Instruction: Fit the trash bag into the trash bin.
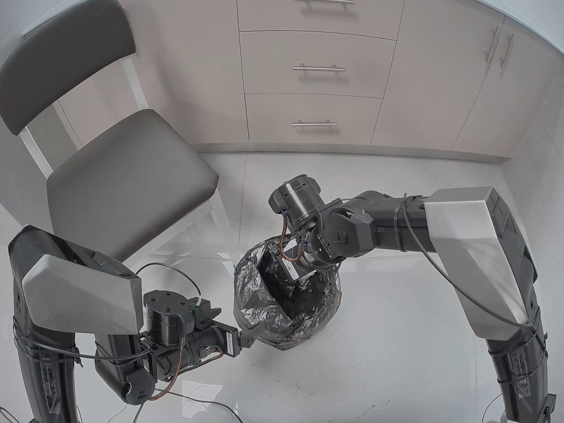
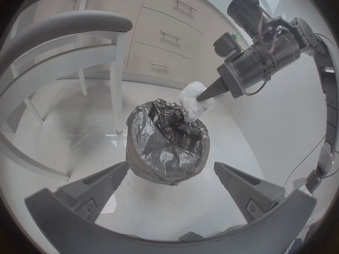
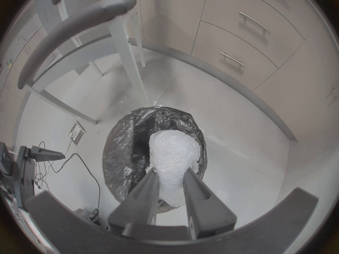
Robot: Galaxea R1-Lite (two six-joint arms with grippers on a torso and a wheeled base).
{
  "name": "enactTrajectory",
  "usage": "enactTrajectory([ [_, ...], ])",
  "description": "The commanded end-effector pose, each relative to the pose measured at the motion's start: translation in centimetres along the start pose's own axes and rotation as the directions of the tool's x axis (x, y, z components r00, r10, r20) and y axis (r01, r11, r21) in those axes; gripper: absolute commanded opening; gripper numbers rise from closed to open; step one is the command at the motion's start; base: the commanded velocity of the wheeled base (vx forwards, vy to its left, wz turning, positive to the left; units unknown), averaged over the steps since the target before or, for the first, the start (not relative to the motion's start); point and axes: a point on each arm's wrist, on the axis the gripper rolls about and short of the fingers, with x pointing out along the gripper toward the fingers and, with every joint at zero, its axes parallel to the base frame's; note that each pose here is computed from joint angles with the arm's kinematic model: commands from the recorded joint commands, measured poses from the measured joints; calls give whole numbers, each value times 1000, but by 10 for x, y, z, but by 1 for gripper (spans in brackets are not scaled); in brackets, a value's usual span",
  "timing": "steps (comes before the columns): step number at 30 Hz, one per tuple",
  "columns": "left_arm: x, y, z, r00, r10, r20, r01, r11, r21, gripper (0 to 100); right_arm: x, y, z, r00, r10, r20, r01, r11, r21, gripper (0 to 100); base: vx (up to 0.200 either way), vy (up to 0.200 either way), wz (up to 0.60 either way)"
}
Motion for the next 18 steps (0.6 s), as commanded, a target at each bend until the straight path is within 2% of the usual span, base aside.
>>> enactTrajectory([
  [1, 0, 0, -1, 1000, 0, -3, 0, 1000, 0, 100, 15, 6, -10, 999, 1, -37, -1, 1000, -16, 0, 0, 0, 0],
  [7, 1, 1, -1, 1000, 3, -3, -3, 1000, 0, 100, 31, 16, -21, 997, 5, -71, -7, 999, -35, 0, 0, 0, 0],
  [18, 3, 5, -1, 1000, 14, -1, -14, 1000, -8, 100, 33, 38, -29, 995, 26, -94, -33, 997, -75, 0, 0, 0, 0],
])
